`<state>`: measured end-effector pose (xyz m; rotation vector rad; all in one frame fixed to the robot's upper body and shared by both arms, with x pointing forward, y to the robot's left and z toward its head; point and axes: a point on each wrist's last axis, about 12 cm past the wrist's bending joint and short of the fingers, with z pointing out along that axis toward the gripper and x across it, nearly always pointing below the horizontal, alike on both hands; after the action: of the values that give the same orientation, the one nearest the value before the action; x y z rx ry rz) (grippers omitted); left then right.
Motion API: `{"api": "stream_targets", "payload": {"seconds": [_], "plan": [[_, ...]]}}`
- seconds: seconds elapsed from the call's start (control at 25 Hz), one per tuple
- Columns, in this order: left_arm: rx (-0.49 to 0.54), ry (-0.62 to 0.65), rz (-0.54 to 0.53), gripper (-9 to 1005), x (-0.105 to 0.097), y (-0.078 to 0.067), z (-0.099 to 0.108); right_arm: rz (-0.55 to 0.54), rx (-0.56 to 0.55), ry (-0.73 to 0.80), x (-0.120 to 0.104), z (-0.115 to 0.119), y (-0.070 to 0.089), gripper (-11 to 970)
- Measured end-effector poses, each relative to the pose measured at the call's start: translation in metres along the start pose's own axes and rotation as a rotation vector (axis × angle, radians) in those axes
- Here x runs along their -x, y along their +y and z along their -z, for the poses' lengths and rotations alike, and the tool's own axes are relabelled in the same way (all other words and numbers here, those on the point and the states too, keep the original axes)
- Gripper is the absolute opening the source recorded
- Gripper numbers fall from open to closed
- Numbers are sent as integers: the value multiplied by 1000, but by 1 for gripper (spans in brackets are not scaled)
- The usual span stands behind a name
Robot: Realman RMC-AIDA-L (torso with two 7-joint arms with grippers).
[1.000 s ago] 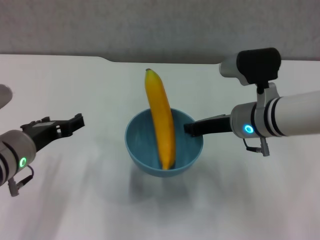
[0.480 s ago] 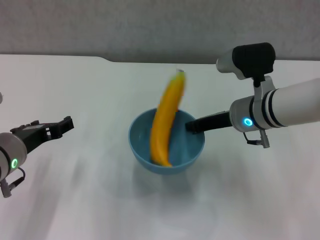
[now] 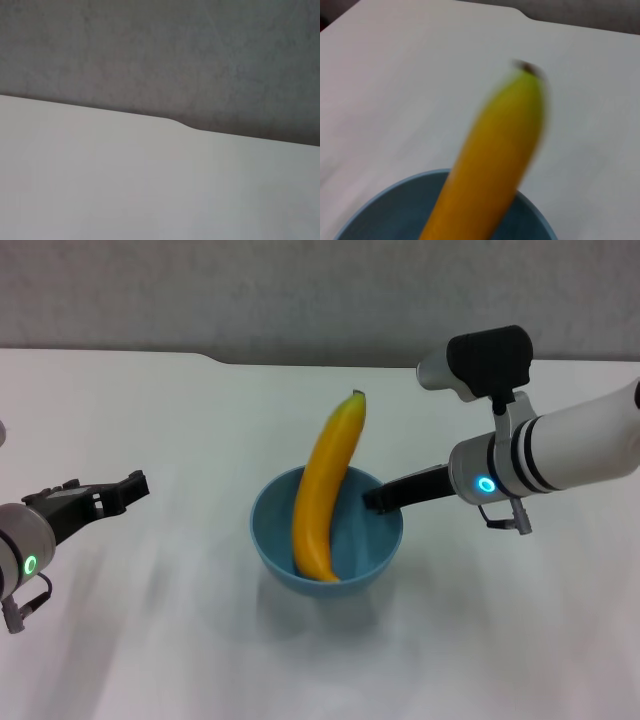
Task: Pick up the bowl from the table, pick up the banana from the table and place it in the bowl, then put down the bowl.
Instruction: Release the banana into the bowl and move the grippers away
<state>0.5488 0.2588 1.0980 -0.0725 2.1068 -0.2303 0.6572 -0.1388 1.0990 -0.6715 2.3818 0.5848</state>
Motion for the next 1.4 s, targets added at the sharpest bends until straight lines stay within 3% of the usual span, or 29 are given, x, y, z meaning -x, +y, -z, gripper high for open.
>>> {"api": "stream_targets", "payload": {"seconds": [0.44,1.12,1.4], "plan": [[0,0,6,863,0,0,0,-22,-4,17,-15,-1,-4,93],[7,2,13,861,0,3,-1,0,29,64,-30,-10,8,109],[7,2,14,862,0,3,-1,3,12,59,-32,-10,6,115]]}}
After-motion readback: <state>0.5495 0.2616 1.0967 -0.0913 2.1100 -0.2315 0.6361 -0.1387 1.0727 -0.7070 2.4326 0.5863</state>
